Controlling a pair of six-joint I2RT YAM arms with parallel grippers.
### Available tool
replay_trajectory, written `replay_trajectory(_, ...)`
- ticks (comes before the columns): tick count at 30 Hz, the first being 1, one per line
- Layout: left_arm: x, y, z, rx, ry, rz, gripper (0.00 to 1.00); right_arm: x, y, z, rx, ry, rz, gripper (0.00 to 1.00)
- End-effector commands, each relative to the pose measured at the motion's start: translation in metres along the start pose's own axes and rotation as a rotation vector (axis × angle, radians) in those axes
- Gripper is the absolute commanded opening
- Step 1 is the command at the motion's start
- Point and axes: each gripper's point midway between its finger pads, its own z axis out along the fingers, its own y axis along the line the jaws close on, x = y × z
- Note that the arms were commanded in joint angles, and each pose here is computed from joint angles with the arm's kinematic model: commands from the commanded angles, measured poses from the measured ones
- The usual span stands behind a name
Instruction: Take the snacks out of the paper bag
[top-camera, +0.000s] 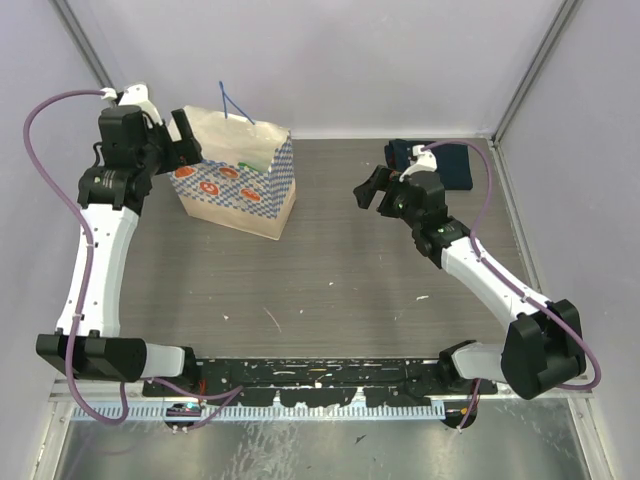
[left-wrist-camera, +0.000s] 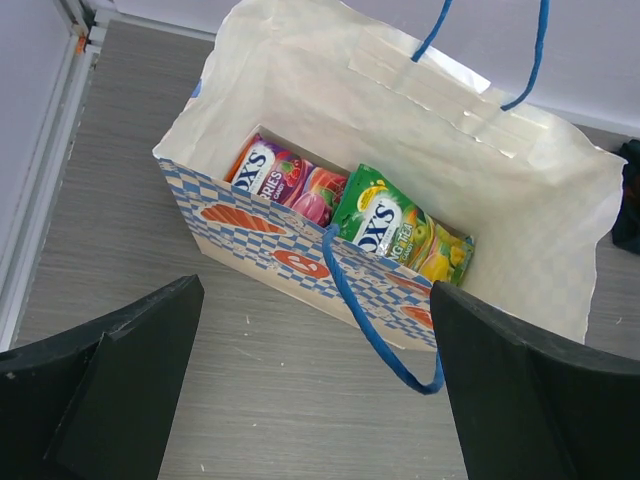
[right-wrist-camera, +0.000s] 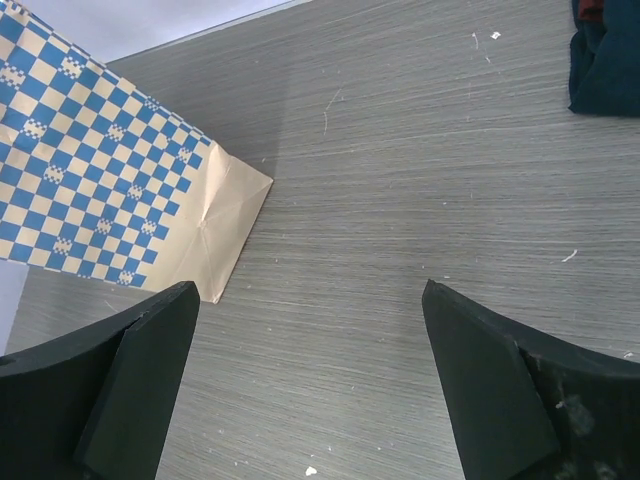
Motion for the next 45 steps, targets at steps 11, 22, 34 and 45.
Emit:
replay_trajectory(11, -0.037, 0.03, 0.013, -0.16, -0.158, 0.061, 0.98, -0.032, -0.011, 0.006, 0.134, -0.058, -0.007, 1.0)
replay_trajectory(22, -0.062, 0.076, 0.061, -0.201, -0.025, 0.111, 0.98, -0.066, 0.081, 0.036, 0.173, -0.086, -0.206, 1.0)
replay_trajectory(34, -0.039, 0.06, 0.135, 0.029, 0.12, 0.126, 0.98, -0.073, 0.167, 0.094, 0.071, -0.07, -0.248, 0.93)
replay_trajectory(45, -0.034, 0.064, 0.166, 0.048, 0.112, 0.202, 0.98, -0.057, 0.202, 0.127, 0.061, -0.058, -0.336, 0.93)
